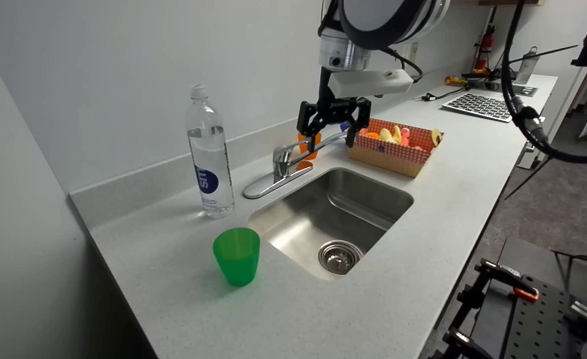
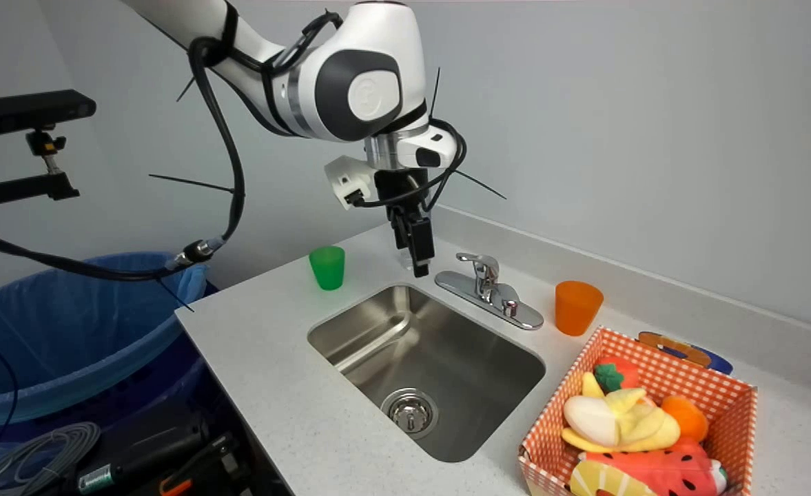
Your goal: Open the tap
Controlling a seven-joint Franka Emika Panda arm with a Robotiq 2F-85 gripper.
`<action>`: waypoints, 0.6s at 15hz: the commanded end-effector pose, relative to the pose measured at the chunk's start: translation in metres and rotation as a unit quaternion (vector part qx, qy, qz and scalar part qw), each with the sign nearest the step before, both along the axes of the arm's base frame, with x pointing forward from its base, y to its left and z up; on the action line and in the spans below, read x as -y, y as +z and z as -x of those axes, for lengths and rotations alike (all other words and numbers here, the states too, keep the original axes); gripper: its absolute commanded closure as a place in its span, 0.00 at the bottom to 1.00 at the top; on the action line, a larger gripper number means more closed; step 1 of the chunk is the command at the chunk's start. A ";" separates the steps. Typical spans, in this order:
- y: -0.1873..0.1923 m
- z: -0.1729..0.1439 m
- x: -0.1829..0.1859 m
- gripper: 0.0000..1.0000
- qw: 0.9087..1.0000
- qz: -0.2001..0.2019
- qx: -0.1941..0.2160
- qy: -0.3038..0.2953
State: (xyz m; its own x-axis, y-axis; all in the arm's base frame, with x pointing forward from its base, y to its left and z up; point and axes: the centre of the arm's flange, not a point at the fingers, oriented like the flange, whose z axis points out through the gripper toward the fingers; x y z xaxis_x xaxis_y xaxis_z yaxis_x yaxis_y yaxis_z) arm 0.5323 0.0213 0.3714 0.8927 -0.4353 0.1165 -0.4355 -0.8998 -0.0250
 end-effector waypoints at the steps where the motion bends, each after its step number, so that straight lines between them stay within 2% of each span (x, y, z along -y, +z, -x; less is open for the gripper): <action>1: -0.007 -0.040 0.012 0.00 1.000 0.017 0.014 -0.009; 9: -0.017 -0.090 0.016 0.00 0.998 0.025 0.011 0.059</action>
State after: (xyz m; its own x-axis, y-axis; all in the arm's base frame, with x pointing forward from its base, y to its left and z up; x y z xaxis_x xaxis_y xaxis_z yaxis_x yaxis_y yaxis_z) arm 0.5947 0.0051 0.3577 0.9154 -0.3737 0.1495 -0.3774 -0.9261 -0.0040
